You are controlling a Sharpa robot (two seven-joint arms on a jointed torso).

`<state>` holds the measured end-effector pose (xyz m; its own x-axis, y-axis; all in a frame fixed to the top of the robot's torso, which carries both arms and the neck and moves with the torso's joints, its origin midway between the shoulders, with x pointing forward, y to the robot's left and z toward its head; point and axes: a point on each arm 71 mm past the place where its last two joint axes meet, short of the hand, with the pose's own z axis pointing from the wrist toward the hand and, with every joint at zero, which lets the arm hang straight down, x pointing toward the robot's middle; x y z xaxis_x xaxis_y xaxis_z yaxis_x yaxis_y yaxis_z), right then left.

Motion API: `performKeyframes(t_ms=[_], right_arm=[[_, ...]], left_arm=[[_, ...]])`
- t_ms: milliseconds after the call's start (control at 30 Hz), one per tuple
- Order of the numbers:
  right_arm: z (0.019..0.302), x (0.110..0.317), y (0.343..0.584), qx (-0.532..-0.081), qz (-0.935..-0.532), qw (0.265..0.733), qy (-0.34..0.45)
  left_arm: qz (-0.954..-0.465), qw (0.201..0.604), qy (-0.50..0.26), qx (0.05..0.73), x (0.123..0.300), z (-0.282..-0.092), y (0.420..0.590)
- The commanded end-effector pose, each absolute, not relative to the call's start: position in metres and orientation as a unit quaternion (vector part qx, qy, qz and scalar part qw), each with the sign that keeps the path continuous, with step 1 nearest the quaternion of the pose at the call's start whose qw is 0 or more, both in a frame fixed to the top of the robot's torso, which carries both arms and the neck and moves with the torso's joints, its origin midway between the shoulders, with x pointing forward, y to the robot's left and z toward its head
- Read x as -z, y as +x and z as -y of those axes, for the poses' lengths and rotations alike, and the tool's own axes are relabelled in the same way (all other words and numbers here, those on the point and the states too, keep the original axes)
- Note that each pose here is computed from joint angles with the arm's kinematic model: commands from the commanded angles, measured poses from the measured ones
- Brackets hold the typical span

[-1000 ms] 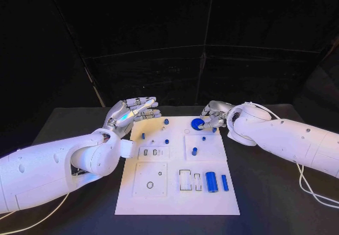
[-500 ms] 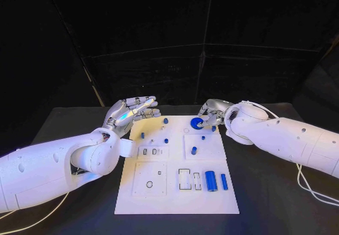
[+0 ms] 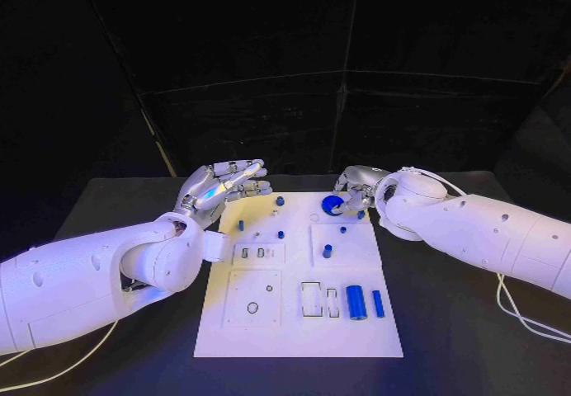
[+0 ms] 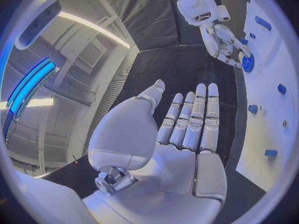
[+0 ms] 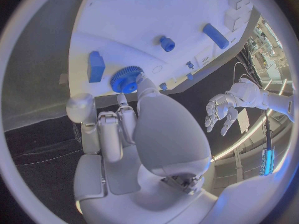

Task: Assemble the parts on the task board

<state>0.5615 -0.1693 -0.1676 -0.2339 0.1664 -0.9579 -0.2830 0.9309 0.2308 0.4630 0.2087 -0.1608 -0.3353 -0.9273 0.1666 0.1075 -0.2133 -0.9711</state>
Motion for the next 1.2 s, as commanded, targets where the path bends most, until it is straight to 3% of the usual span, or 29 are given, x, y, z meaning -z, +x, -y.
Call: performKeyframes(t_ms=[33,500,967,1200], right_arm=[[0.167,0.168,0.561,-0.175,-0.772,0.609,-0.05],[0.166,0.17,0.562,-0.174,-0.775,0.606,-0.052],[0.159,0.16,0.56,-0.192,-0.733,0.651,-0.053],[0.141,0.153,0.545,-0.225,-0.721,0.653,-0.054]], left_arm=[[-0.487,0.392,-0.414,0.662,0.159,-0.207,0.463],[-0.487,0.392,-0.414,0.662,0.159,-0.207,0.463],[-0.487,0.392,-0.414,0.661,0.159,-0.208,0.463],[-0.487,0.393,-0.415,0.661,0.16,-0.209,0.463]])
